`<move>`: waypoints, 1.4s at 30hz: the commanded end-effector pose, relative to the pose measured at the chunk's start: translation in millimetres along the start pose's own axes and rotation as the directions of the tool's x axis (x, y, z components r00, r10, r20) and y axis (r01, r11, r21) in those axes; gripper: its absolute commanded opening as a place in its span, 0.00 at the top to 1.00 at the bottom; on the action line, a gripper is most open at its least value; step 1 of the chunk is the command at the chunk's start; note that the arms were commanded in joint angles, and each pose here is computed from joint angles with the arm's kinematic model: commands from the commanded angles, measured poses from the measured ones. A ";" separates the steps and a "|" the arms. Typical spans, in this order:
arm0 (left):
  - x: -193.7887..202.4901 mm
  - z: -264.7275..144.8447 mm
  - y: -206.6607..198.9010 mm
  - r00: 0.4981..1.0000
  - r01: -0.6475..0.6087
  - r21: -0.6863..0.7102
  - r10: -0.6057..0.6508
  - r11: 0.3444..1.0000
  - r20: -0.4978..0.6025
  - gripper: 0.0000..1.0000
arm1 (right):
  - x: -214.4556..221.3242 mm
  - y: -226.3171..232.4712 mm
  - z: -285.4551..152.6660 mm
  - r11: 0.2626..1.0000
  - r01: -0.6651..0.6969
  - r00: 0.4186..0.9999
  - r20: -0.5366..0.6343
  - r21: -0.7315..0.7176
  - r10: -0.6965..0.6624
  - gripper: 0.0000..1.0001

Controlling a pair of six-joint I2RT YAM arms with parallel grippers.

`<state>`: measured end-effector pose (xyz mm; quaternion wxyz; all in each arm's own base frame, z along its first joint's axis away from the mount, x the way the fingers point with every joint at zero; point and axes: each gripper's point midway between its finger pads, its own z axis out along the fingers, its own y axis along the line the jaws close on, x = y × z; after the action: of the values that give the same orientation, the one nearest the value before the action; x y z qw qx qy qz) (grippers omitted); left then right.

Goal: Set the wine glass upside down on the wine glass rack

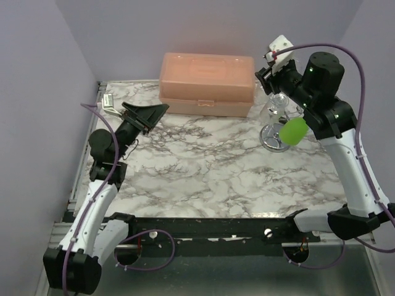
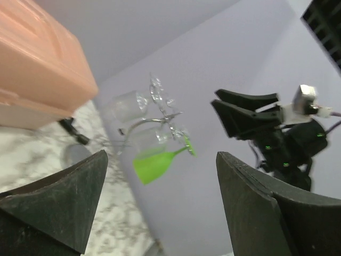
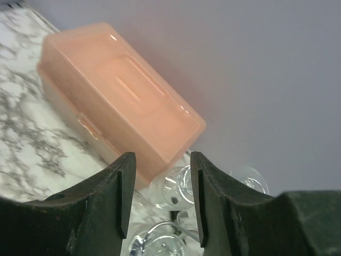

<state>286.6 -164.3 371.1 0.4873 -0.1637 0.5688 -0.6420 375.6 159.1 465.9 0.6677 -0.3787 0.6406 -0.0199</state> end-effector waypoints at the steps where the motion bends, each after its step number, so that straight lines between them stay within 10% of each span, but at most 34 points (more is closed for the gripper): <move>1: -10.4 -19.6 -5.0 0.907 -0.419 -0.207 0.394 0.884 -0.149 0.12 | -39.0 27.7 -29.3 0.952 -0.270 0.952 0.110 -0.144 0.287 0.42; 15: -76.2 -79.2 -70.6 0.676 -0.695 -0.458 0.721 0.555 -0.152 0.01 | -34.4 24.2 -55.3 0.794 -0.602 0.782 0.135 -0.091 0.608 0.00; 42: -61.0 -79.0 -87.2 0.733 -0.658 -0.406 0.664 0.635 -0.148 0.02 | -5.3 0.2 -70.0 0.870 -0.482 0.873 0.141 0.106 0.466 0.00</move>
<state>220.7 -78.1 449.9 0.6507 -0.0505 0.7098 -0.2648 314.6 135.7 470.8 0.6957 -0.1655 0.6852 0.1382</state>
